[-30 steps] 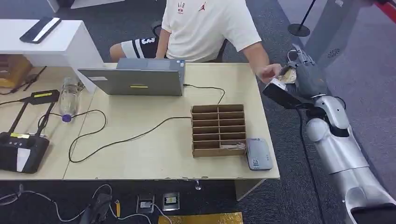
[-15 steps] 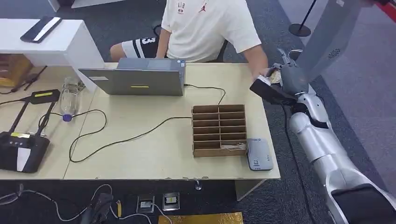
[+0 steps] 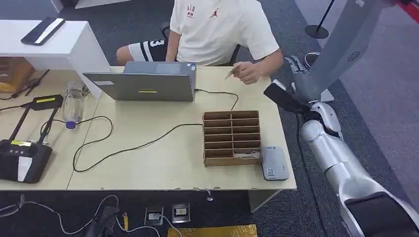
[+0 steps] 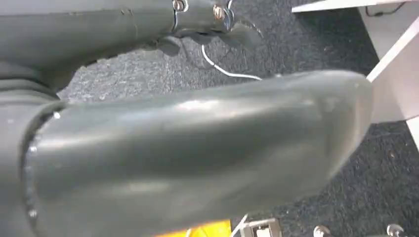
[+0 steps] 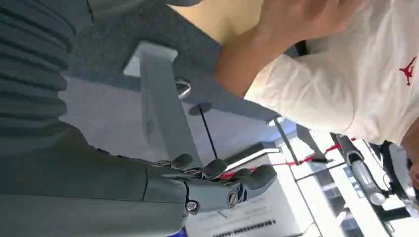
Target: Pass the card to the sensor for recognition and then transmit it.
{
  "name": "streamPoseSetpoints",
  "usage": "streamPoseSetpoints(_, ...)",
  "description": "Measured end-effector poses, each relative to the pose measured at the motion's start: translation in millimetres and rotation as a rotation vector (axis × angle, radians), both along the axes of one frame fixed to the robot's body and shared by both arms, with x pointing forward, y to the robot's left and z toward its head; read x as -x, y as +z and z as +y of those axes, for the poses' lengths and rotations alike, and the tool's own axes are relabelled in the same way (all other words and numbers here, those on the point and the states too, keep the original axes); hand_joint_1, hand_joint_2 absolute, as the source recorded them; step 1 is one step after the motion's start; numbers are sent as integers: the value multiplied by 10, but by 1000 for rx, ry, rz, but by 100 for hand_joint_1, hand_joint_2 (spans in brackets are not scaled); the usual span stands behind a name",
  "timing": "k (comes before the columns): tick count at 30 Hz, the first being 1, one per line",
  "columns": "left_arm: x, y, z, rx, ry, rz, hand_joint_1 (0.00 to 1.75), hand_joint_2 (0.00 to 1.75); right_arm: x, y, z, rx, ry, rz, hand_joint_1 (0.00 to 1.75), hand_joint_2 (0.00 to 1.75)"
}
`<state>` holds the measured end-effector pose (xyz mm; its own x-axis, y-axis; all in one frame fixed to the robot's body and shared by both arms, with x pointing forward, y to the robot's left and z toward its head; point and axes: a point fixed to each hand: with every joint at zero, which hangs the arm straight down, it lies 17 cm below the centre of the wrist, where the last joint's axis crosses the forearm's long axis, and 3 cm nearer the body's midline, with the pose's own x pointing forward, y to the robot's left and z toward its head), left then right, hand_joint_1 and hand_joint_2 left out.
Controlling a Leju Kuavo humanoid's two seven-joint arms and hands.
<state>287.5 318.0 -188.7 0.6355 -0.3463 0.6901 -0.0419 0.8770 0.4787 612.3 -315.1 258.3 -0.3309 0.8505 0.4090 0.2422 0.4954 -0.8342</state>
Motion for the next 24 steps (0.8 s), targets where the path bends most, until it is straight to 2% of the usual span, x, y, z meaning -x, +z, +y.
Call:
streamPoseSetpoints(2,2,0,2,1,2,-1,0,0,-8,-5,12,-54,12,26,0,175)
streamPoseSetpoints(4,10,-2,4,3,4,-3,0,0,5,37,87,-263,73,91,0,175)
streamPoseSetpoints(6,13,-1,7,4,7,-5,0,0,60,150,203,-384,129,120,0,175)
streamPoseSetpoints(8,11,2,13,3,6,-7,0,0,138,306,318,-423,178,116,0,175)
streamPoseSetpoints(15,-4,20,31,-4,2,-19,0,0,562,504,588,-344,260,71,0,175)
streamPoseSetpoints(24,-2,21,67,-9,3,-18,0,0,1134,243,791,-194,263,37,0,175)
